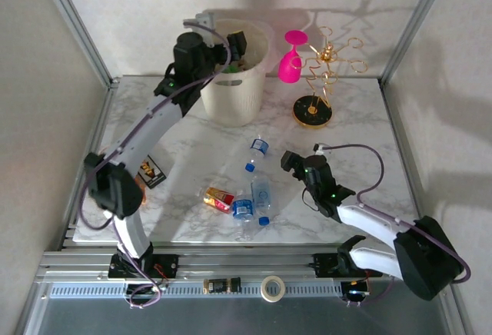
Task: Put the plastic bottles in the bin
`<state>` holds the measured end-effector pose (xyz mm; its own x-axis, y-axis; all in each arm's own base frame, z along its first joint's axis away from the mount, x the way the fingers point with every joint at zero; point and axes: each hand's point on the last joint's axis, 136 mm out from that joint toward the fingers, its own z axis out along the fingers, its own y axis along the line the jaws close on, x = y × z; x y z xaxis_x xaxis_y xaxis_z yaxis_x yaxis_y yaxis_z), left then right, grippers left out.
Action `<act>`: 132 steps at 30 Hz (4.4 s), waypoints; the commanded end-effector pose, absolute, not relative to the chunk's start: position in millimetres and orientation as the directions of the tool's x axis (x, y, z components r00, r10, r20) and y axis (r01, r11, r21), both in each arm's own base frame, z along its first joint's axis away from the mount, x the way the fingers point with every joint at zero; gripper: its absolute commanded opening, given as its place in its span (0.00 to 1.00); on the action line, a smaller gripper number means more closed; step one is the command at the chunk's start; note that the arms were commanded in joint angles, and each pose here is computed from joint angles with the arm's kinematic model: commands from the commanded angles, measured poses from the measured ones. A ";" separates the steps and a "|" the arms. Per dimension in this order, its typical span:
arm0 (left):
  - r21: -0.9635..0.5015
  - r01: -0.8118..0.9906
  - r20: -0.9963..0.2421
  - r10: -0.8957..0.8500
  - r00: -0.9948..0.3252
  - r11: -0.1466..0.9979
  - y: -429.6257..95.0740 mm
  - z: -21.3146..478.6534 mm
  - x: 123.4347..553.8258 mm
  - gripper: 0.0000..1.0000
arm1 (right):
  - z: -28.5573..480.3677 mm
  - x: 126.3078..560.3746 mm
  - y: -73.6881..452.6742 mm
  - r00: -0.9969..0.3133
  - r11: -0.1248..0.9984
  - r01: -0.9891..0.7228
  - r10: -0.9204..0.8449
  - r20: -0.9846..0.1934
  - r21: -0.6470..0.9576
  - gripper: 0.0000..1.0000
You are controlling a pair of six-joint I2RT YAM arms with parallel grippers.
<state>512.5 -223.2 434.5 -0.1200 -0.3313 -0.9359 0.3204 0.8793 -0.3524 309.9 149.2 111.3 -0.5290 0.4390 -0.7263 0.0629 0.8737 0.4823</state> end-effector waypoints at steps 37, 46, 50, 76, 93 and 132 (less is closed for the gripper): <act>-0.682 -0.014 -0.698 -0.656 -0.287 0.731 -113.9 179.1 329.3 1.00 | 37.8 404.6 291.1 -0.757 0.892 0.009 0.302 -0.580 0.452 0.88; -0.695 -0.027 -0.691 -0.679 -0.249 0.718 -106.3 183.3 327.5 1.00 | 44.3 403.4 292.0 -0.745 0.878 -0.002 0.318 -0.586 0.478 0.58; -0.693 -0.038 -0.692 -0.679 -0.244 0.720 -103.7 182.2 326.3 1.00 | 55.0 403.3 293.6 -0.734 0.874 -0.030 0.310 -0.604 0.486 0.50; -0.661 -0.048 -0.711 -0.645 -0.278 0.749 -104.2 163.6 323.8 0.99 | 377.2 412.3 283.1 -0.142 0.842 -0.427 0.298 -0.944 0.330 0.41; -0.641 -0.056 -0.718 -0.624 -0.308 0.765 -97.4 149.1 306.1 1.00 | 465.5 496.2 336.7 0.093 0.824 -0.519 0.318 -0.944 0.227 0.41; -0.686 -0.102 -0.620 -0.652 -0.437 0.721 -108.2 132.3 289.5 1.00 | 447.3 487.8 317.6 0.100 0.890 -0.442 0.174 -0.980 0.113 0.99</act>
